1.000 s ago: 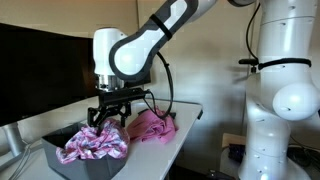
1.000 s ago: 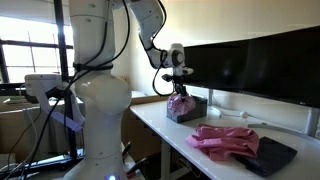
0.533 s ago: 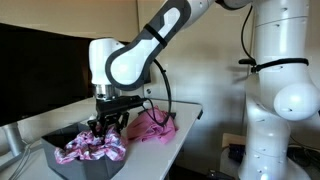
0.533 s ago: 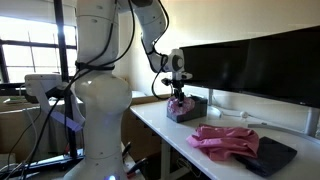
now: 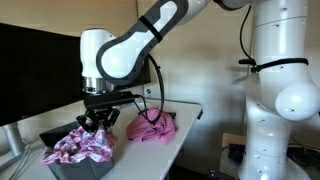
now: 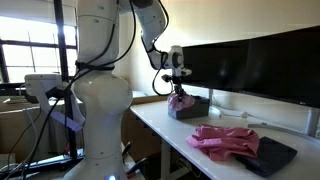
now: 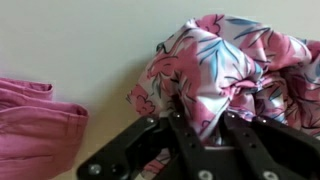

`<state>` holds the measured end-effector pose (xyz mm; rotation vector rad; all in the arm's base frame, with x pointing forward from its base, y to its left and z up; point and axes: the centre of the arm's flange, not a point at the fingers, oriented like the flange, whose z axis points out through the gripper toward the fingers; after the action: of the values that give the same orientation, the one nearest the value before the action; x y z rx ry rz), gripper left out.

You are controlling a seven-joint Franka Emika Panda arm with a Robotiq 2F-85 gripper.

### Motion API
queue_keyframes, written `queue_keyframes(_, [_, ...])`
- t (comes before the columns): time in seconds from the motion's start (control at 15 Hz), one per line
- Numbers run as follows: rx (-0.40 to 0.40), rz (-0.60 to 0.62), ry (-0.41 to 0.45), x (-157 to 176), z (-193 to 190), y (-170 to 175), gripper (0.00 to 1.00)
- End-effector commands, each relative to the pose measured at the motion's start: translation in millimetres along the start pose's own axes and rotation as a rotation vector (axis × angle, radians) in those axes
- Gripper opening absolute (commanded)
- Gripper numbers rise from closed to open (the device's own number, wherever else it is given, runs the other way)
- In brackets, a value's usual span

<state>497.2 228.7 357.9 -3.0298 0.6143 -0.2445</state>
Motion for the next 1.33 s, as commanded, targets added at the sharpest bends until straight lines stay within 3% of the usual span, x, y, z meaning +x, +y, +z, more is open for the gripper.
queue_keyframes(0.0, [-0.006, -0.005, 0.031, 6.5, -13.1, -21.3, 0.10])
queue_keyframes(0.6, [-0.048, -0.010, 0.025, 12.5, -22.1, -20.1, 0.09])
queue_keyframes(0.67, [-0.056, -0.008, 0.020, 13.6, -22.3, -18.4, 0.14])
queue_keyframes(0.73, [-0.061, -0.007, 0.016, 14.8, -22.0, -17.2, 0.34])
queue_keyframes(0.8, [-0.064, -0.005, 0.012, 15.4, -21.7, -16.2, 0.41])
queue_keyframes(0.87, [-0.068, -0.005, 0.009, 15.8, -21.2, -15.6, 0.58])
queue_keyframes(1.07, [-0.083, -0.004, -0.007, 17.1, -20.5, -15.5, 0.77])
queue_keyframes(1.13, [-0.087, -0.006, -0.010, 17.2, -20.2, -15.7, 0.34])
queue_keyframes(1.27, [-0.097, -0.011, -0.015, 16.8, -18.4, -16.1, 0.36])
